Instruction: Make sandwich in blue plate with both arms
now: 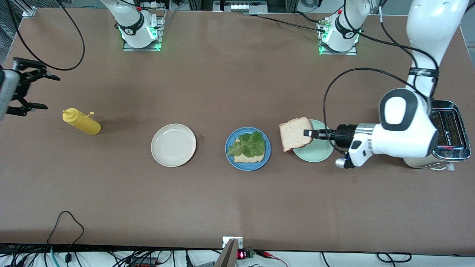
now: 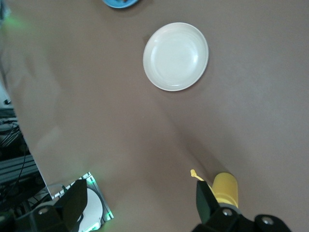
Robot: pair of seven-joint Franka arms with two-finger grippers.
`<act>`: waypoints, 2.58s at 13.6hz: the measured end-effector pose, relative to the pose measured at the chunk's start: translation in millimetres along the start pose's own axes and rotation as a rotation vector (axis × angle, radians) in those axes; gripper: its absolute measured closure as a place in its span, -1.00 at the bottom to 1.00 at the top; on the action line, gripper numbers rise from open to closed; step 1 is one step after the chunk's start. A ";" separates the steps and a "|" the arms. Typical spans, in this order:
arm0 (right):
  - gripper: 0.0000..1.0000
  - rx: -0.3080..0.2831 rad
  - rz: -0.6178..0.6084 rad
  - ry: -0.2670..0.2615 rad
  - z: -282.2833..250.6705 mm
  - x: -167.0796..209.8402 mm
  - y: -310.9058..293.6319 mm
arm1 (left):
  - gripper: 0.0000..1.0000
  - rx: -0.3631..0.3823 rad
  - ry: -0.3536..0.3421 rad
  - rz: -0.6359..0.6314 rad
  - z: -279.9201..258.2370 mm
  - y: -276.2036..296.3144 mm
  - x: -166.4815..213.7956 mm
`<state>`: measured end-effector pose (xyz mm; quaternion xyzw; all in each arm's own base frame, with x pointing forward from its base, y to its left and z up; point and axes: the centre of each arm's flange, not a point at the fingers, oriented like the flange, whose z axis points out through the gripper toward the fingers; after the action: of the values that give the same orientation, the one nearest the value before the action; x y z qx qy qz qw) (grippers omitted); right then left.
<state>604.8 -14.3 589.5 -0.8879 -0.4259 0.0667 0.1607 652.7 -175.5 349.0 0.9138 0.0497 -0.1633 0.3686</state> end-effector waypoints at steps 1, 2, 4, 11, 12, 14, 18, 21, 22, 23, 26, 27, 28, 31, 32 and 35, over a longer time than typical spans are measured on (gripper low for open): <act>-1.00 -0.029 0.067 -0.023 1.7 12.7 -8.5 | 0.82 -0.004 0.008 0.011 15.8 10.9 0.8; -1.00 -0.059 0.123 -0.053 4.4 21.2 -14.3 | 0.82 -0.016 0.010 0.020 31.2 22.5 -0.2; -1.00 -0.121 0.223 -0.114 11.4 34.2 -22.6 | 0.82 -0.025 0.000 0.036 57.3 40.9 -4.8; -1.00 -0.168 0.654 -0.117 64.9 46.0 -1.6 | 0.82 -0.021 0.068 0.067 132.0 74.6 -10.7; -1.00 -0.169 0.701 -0.122 70.4 46.2 -1.7 | 0.82 -0.020 0.070 0.071 141.2 75.0 -10.7; -1.00 -0.184 0.740 -0.113 78.3 48.2 -6.1 | 0.82 -0.028 0.079 0.077 149.0 69.0 -6.2; -1.00 -0.239 0.784 -0.066 86.5 24.5 -16.0 | 0.82 -0.049 0.096 0.086 163.9 55.2 3.1; -1.00 -0.283 0.809 -0.026 72.2 3.3 -19.3 | 0.82 -0.043 0.110 0.084 176.0 51.4 5.7; -1.00 -0.341 0.803 0.012 60.1 1.1 -18.6 | 0.82 -0.042 0.112 0.082 178.0 50.0 6.4; -1.00 -0.393 0.793 0.050 48.2 0.5 -19.6 | 0.82 -0.041 0.110 0.081 179.7 48.4 6.9; -1.00 -0.408 0.793 0.042 32.7 -7.6 -37.3 | 0.82 -0.035 0.098 0.102 187.9 39.3 9.3; -1.00 -0.404 0.794 0.032 31.6 -8.9 -41.5 | 0.82 -0.033 0.096 0.111 190.0 35.1 10.6; -1.00 -0.401 0.791 0.026 32.8 -7.7 -42.9 | 0.82 -0.030 0.094 0.117 191.6 30.9 11.8; -1.00 -0.403 0.776 0.027 35.1 -0.6 -46.3 | 0.82 -0.024 0.085 0.136 196.8 21.3 13.3; -1.00 -0.404 0.775 0.030 33.7 0.1 -46.9 | 0.82 -0.022 0.084 0.152 197.6 17.7 13.9; -1.00 -0.396 0.781 0.047 28.2 2.6 -41.1 | 0.58 -0.020 0.086 0.169 195.2 1.2 20.2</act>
<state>569.1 18.2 577.1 -0.9973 -0.0591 0.0191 -0.0399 620.9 -311.6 211.2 0.9171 -0.0101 -0.0919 0.3877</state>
